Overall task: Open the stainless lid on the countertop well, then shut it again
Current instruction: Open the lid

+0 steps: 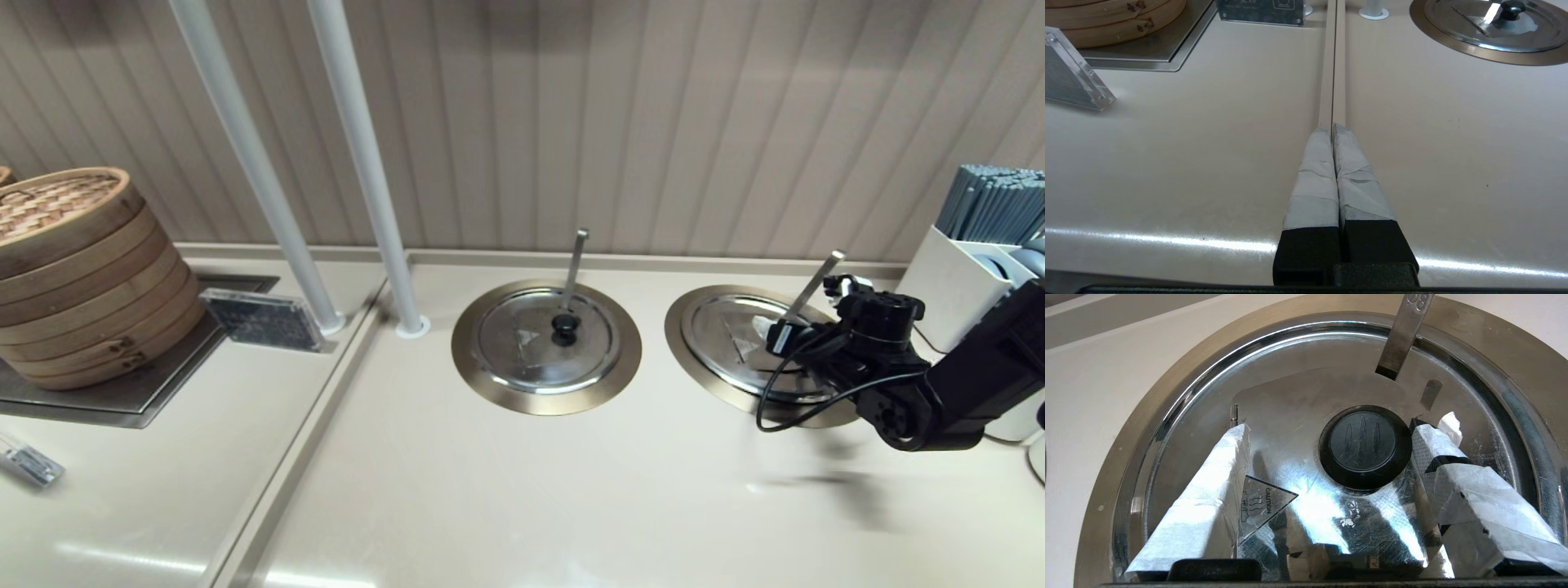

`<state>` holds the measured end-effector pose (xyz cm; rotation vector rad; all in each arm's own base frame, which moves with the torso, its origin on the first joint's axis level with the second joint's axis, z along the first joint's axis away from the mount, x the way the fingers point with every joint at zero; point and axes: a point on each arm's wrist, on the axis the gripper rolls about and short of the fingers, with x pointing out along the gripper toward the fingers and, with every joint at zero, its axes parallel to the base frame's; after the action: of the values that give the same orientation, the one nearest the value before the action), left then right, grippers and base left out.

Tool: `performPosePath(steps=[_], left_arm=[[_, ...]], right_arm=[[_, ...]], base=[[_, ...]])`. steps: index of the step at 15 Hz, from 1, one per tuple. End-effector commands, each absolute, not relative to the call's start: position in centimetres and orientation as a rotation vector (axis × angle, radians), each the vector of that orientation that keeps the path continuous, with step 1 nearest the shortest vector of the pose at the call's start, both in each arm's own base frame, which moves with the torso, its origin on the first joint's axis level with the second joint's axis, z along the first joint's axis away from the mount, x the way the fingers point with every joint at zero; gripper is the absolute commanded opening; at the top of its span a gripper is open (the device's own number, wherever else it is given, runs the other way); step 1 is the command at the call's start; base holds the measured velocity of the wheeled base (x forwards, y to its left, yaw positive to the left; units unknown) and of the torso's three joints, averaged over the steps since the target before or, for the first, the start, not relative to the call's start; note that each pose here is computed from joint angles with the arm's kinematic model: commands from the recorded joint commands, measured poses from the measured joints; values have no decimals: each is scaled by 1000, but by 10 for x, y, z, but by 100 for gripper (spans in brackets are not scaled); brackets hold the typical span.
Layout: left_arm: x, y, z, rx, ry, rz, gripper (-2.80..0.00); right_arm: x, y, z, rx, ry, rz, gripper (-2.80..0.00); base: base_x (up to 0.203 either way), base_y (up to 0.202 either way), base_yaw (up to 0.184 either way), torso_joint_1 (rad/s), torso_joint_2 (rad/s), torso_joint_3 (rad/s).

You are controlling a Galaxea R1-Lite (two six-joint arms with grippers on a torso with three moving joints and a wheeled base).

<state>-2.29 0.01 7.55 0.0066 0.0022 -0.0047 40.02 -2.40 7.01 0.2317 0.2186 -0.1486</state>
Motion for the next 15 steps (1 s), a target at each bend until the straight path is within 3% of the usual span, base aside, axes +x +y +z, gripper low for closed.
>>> performPosePath(steps=[1,15], left_arm=[[-23,0,76,6,2,-5,-280],[-23,0,76,6,2,-5,-280]], right_arm=[[399,-23,76,235,201,-144,0],[387,15,105,298,145,-69,0]], base=[[0,0,0,0,0,0],[0,0,0,0,0,0]])
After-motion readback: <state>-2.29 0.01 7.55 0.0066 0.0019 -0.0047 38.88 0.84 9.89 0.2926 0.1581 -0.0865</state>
